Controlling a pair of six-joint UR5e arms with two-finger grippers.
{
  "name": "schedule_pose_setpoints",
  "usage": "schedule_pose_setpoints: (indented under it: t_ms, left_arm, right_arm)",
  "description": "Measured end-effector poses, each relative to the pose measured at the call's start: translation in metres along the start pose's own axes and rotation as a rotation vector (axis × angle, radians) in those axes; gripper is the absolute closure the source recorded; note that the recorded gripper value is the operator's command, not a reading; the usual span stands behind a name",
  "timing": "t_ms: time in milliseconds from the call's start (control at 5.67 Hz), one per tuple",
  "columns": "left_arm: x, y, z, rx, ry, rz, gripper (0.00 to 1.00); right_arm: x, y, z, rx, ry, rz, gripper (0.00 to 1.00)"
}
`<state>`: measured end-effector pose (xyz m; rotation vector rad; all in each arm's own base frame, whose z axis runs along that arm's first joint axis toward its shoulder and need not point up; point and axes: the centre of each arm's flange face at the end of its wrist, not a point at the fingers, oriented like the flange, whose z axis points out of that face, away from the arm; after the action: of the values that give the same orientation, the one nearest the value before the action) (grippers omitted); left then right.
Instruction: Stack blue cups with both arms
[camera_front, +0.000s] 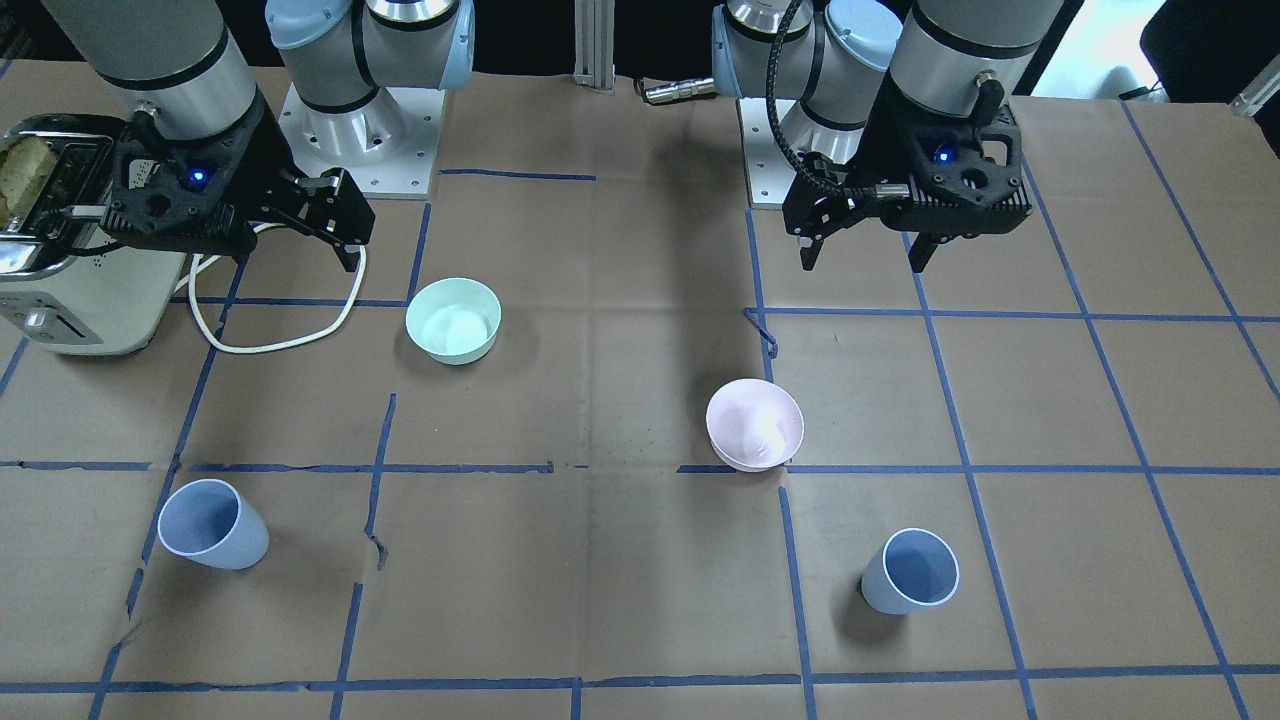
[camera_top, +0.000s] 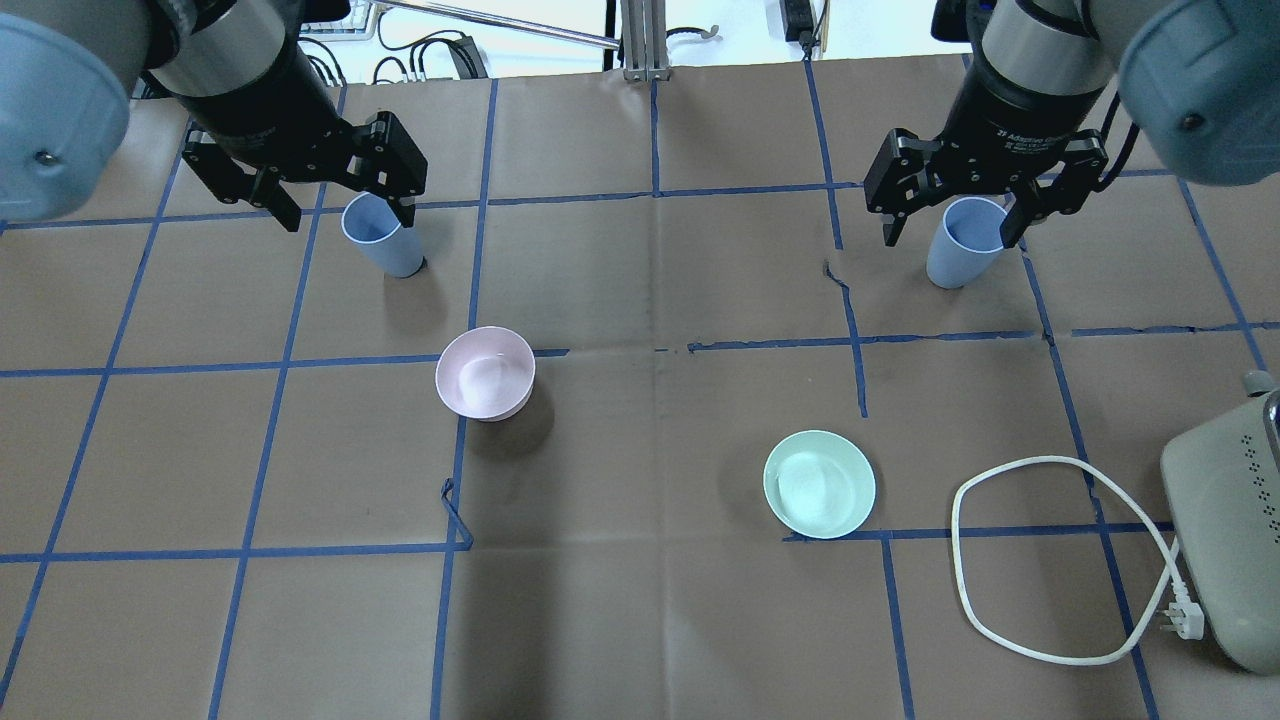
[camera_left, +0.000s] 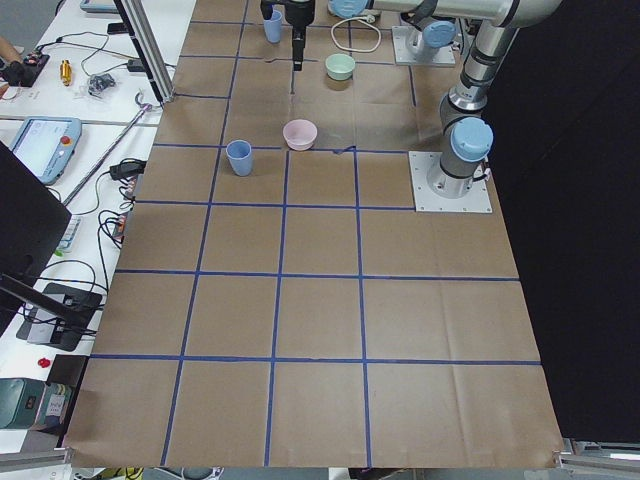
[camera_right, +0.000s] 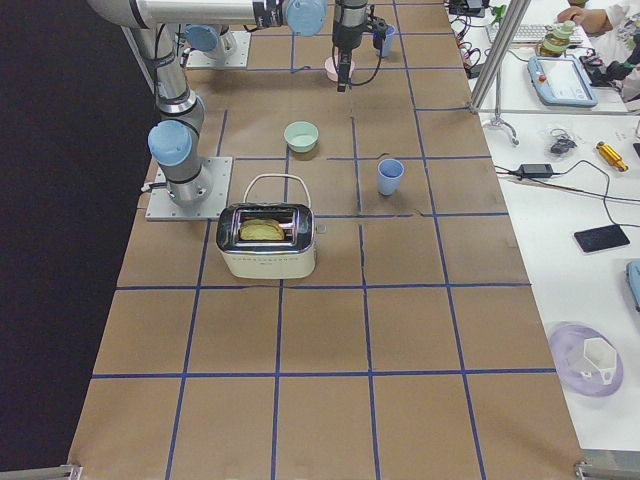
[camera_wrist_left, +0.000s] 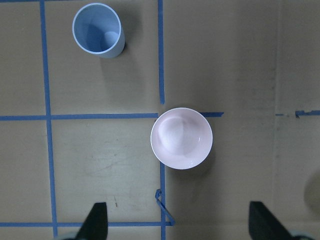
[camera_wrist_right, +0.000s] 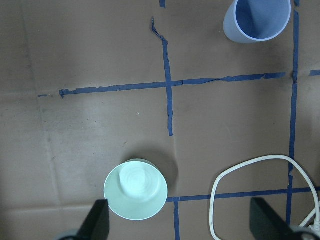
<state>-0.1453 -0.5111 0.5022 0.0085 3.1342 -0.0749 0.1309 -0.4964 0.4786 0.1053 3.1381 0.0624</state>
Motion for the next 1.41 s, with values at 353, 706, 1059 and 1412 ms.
schedule_pose_setpoints:
  t_ms: [353, 706, 1059, 1412]
  left_arm:
    - [-0.014, -0.070, 0.060, 0.018, -0.006, -0.020, 0.01]
    - [-0.045, -0.136, 0.154, 0.051, -0.012, -0.031, 0.02]
    - [-0.062, -0.161, 0.221, 0.062, -0.016, -0.028, 0.03]
    - [-0.059, -0.170, 0.263, 0.051, -0.012, -0.022, 0.76]
  right_arm:
    - [0.001, 0.000, -0.001, -0.005, 0.006, -0.004, 0.00]
    - [0.001, 0.001, 0.002, -0.016, 0.002, -0.003, 0.00]
    - [0.017, -0.019, 0.008, 0.016, -0.002, 0.013, 0.00]
    - [0.083, -0.082, 0.026, 0.046, -0.006, -0.016, 0.00]
